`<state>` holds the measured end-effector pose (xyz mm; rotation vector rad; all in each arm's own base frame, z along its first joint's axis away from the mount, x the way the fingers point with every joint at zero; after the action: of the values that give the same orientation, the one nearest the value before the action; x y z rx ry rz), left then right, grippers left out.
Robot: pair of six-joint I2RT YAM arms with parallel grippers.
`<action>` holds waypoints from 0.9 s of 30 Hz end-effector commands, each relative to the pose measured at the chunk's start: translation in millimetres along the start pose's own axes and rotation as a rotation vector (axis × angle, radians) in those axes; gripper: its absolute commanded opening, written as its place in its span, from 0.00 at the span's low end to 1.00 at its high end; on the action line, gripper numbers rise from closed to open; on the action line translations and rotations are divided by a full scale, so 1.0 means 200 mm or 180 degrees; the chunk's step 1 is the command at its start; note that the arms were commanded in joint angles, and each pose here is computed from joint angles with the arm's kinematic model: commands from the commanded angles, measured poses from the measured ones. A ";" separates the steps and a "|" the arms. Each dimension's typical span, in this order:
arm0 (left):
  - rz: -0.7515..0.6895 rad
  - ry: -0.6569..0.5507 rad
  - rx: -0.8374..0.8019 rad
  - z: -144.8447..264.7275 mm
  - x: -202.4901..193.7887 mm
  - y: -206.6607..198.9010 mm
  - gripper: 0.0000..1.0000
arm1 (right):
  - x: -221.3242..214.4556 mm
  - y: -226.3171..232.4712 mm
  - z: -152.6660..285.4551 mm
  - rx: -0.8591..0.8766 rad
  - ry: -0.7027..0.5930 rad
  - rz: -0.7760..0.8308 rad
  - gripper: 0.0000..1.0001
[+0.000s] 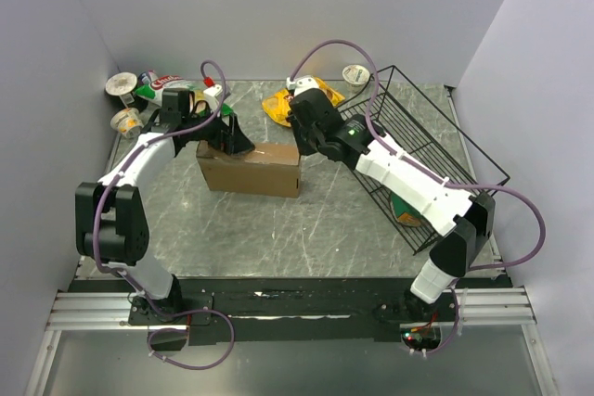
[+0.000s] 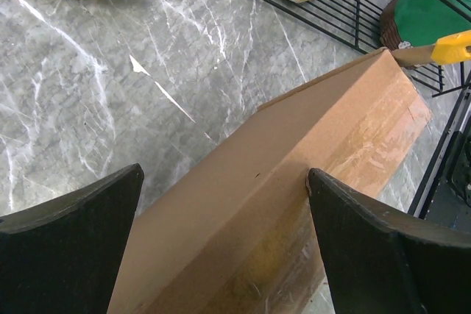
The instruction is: Unpack the express box
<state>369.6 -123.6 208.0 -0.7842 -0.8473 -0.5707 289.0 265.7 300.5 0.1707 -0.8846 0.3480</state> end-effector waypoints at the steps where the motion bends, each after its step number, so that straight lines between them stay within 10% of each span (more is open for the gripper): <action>1: 0.0100 0.0330 0.0315 0.02 -0.13 0.03 0.98 | 0.00 0.06 0.05 0.0191 -0.0041 0.0025 0.00; 27: 0.0418 0.0332 0.0294 0.18 -0.27 -0.05 0.95 | 0.12 0.14 -0.04 0.0661 -0.0079 0.0301 0.00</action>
<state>322.3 -100.5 209.7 -0.7445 -0.8090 -0.5097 322.3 301.5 293.1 0.2357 -0.8723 0.4875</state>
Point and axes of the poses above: each gripper's point midway between its finger pads, its own z axis back along the fingers, its own y axis along the line the jaws close on, x = y × z, the point moved 6 cm from there along z, back along the fingers, and after that the axes turned 2 degrees about -z, right-handed, at the moved point
